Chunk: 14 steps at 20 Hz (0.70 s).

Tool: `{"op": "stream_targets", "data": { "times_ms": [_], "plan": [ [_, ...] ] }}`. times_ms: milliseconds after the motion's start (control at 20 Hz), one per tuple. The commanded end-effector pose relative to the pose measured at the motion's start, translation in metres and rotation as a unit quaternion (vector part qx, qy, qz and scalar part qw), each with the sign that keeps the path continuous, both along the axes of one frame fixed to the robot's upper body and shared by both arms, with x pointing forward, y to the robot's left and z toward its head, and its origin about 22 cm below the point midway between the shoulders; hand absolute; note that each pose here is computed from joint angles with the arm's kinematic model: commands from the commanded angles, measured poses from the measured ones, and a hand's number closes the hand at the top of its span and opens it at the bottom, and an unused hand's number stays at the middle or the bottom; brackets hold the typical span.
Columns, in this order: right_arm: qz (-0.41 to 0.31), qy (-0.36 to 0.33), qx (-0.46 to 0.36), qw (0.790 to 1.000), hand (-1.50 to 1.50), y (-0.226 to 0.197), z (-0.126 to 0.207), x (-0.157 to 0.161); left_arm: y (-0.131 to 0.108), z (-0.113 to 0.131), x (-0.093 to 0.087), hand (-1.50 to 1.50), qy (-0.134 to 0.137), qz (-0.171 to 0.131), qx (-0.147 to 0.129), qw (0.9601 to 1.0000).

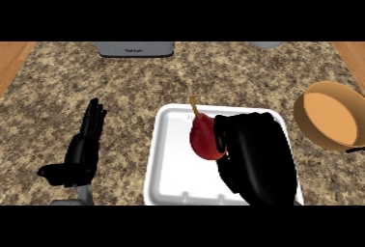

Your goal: Pick the pear from the tray and place it in the pot

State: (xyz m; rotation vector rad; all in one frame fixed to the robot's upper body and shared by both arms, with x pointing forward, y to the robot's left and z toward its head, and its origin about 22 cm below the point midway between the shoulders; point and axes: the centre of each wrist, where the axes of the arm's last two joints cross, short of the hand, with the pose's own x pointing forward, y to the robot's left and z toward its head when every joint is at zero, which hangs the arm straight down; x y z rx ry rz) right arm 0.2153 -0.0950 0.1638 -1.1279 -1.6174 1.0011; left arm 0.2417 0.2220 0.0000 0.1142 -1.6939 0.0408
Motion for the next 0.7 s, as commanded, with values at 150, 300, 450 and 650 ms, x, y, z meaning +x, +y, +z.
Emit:
{"op": "stream_targets", "data": {
  "times_ms": [150, 300, 450, 650],
  "plan": [
    [-0.1, -0.05, 0.011, 0.994, 1.5, -0.011, 0.043, -0.002, -0.008, 0.007, 0.002, 0.0, -0.003, -0.009, -0.001, 1.0],
    [-0.133, -0.048, 0.012, 0.99, 1.5, -0.022, 0.048, -0.001, 0.016, 0.016, -0.011, 0.0, -0.01, -0.002, -0.003, 0.9999],
    [-0.161, -0.06, 0.013, 0.985, 1.5, -0.062, 0.044, 0.022, 0.003, 0.001, -0.008, 0.0, -0.007, -0.002, 0.001, 1.0],
    [-0.183, -0.059, 0.008, 0.981, 1.5, -0.111, 0.053, 0.028, 0.0, 0.007, 0.005, 0.0, -0.007, 0.007, 0.002, 1.0]
  ]
}}
